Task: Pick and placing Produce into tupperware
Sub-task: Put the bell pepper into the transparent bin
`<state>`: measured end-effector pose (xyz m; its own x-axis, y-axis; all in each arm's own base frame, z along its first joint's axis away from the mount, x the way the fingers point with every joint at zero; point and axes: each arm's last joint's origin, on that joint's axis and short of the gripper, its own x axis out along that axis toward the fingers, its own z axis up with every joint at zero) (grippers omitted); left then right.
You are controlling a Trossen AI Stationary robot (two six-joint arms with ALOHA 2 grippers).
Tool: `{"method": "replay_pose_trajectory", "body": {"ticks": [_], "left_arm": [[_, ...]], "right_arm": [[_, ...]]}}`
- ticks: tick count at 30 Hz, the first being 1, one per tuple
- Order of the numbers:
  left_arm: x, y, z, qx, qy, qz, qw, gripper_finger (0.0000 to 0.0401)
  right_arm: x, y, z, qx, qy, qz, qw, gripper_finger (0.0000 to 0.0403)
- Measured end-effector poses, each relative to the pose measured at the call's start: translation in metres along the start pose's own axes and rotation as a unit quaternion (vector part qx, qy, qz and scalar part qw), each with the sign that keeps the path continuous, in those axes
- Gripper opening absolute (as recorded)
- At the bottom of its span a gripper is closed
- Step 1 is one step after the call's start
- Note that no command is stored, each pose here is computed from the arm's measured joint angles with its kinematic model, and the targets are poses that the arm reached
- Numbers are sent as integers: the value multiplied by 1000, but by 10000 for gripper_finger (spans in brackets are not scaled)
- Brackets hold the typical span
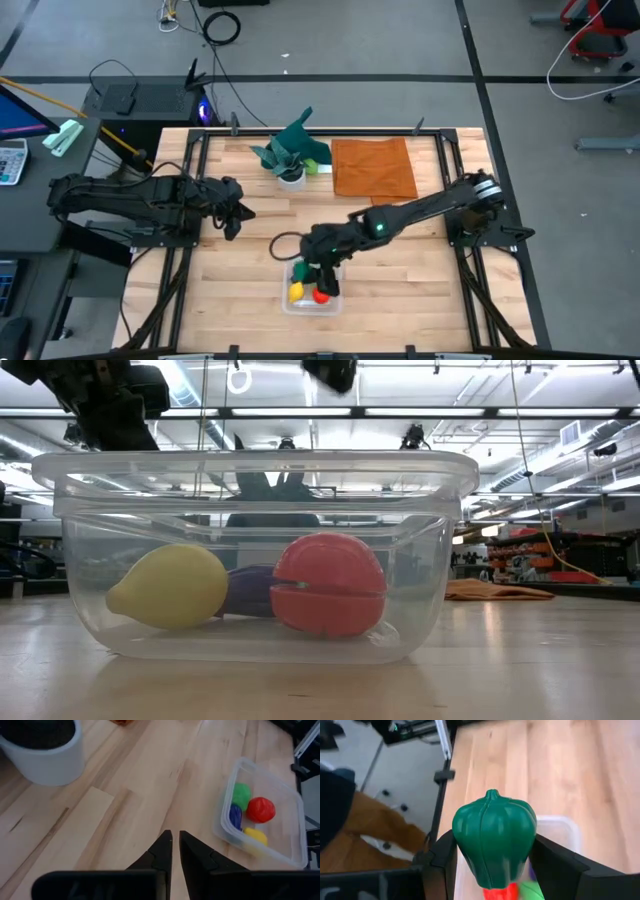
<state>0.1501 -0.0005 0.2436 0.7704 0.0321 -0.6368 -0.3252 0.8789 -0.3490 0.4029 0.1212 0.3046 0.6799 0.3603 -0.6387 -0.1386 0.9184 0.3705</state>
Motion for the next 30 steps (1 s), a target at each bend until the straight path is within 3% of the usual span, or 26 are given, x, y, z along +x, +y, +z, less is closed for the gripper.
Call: {"method": "replay_pose_trajectory", "body": {"ticks": [7, 16, 30], "left_arm": [[0, 1, -2, 1, 12, 5, 1000, 38], [0, 1, -3, 4, 15, 6, 1000, 41], [0, 1, -3, 13, 16, 7, 1000, 40]], "right_arm": [[57, -5, -28, -12, 78, 24, 997, 166], [99, -16, -51, -46, 118, 15, 992, 166], [107, -21, -57, -94, 129, 11, 987, 173]]}}
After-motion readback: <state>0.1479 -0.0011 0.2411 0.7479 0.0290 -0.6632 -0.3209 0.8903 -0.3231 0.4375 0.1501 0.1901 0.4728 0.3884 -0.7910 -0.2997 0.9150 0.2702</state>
